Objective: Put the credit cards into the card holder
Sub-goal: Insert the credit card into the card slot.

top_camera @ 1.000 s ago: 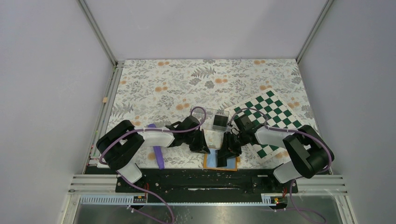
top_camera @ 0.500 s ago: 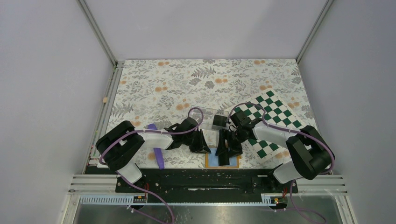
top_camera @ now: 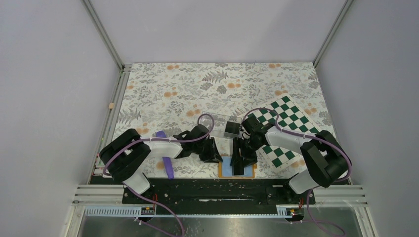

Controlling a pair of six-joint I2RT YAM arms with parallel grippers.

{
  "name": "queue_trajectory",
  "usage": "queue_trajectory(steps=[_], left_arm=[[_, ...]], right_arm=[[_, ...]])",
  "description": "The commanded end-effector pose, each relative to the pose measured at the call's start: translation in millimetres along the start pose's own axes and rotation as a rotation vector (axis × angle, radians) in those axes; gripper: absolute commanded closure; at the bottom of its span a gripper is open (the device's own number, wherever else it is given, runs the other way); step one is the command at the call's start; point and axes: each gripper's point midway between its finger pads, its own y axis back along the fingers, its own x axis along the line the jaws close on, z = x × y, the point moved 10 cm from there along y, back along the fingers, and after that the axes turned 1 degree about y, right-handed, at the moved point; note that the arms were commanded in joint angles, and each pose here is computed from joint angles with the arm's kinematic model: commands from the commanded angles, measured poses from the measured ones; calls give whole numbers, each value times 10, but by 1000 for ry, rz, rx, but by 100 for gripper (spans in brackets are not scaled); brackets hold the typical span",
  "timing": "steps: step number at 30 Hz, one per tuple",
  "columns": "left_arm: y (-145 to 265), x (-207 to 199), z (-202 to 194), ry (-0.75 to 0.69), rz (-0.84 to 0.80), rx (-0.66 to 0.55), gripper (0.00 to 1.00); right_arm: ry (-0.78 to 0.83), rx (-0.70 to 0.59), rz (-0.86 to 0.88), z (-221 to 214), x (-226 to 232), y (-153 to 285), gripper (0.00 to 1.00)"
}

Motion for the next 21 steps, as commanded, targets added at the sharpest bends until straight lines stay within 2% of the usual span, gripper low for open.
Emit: queue_trajectory(steps=[1, 4, 5, 8, 15, 21], left_arm=[[-56, -82, -36, -24, 8, 18, 85], [-105, -94, -61, -15, 15, 35, 99], [-118, -91, -65, -10, 18, 38, 100], [-135, -103, -74, -4, 8, 39, 100], [-132, -160, -65, -15, -15, 35, 100], [-151, -223, -59, -25, -42, 44, 91]], right_arm=[[6, 33, -125, -53, -134, -134, 39], [0, 38, -96, -37, -97, -173, 48], [-3, 39, -87, -33, -85, -185, 50], [-2, 41, -56, -17, -49, -227, 53], [34, 78, -36, 0, 73, -323, 54], [68, 96, -18, 53, 218, -365, 51]])
